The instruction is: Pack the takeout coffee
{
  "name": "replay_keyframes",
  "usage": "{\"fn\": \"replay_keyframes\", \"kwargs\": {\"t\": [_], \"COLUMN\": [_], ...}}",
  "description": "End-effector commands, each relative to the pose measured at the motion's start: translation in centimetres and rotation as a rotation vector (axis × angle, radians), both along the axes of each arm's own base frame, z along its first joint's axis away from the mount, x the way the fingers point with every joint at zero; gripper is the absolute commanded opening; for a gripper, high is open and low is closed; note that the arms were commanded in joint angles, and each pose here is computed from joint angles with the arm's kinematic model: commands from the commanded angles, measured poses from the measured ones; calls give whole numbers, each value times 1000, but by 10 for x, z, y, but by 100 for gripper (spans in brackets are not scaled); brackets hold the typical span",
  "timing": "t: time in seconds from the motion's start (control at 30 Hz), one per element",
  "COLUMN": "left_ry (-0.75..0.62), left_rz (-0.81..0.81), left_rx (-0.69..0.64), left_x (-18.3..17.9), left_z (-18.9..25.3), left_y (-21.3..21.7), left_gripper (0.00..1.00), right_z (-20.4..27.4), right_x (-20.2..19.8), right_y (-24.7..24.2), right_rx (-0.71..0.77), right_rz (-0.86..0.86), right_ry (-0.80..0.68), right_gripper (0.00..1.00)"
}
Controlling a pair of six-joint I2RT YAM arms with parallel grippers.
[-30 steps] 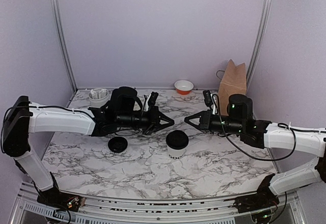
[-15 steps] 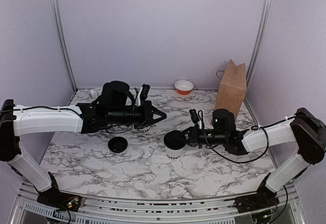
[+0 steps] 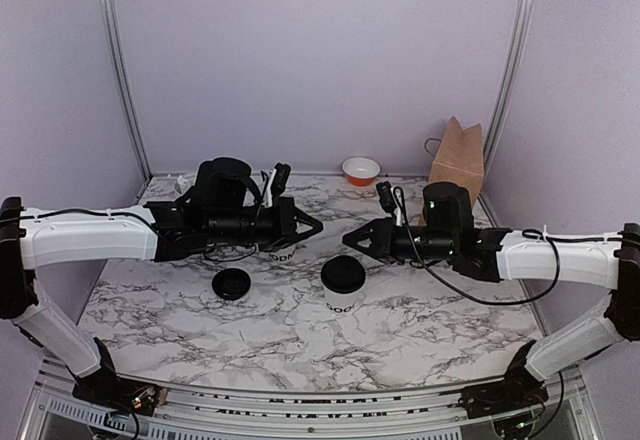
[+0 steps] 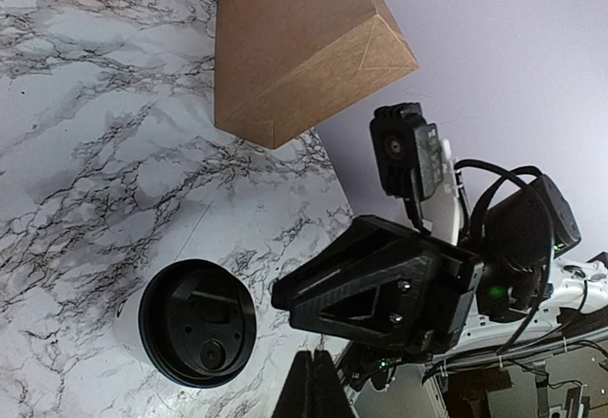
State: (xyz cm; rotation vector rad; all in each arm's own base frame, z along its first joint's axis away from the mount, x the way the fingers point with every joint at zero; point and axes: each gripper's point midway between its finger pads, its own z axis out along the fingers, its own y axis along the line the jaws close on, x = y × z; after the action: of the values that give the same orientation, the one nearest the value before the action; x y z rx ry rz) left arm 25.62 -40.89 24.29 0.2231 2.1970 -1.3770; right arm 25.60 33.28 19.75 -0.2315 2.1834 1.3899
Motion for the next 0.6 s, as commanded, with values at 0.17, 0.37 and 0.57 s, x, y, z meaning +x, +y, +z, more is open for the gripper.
{"fn": "replay_keyframes", "kwargs": {"t": [0.17, 0.37, 0.57], "left_ry": [-129, -200, -222], "left_rz": [102, 282, 392], "left_rx": [96, 267, 365], "left_x": [5, 19, 22], "left_z": [15, 2, -7], "left_y": [39, 88, 122], "left_gripper": [31, 73, 99], "right_z": [2, -8, -21], "right_x": [15, 15, 8], "right_y": [-18, -20, -10], "right_rx": [-317, -549, -663], "right_rz": [-30, -45, -9], "right_ry": [-173, -278, -322], "right_gripper": [90, 99, 100]}}
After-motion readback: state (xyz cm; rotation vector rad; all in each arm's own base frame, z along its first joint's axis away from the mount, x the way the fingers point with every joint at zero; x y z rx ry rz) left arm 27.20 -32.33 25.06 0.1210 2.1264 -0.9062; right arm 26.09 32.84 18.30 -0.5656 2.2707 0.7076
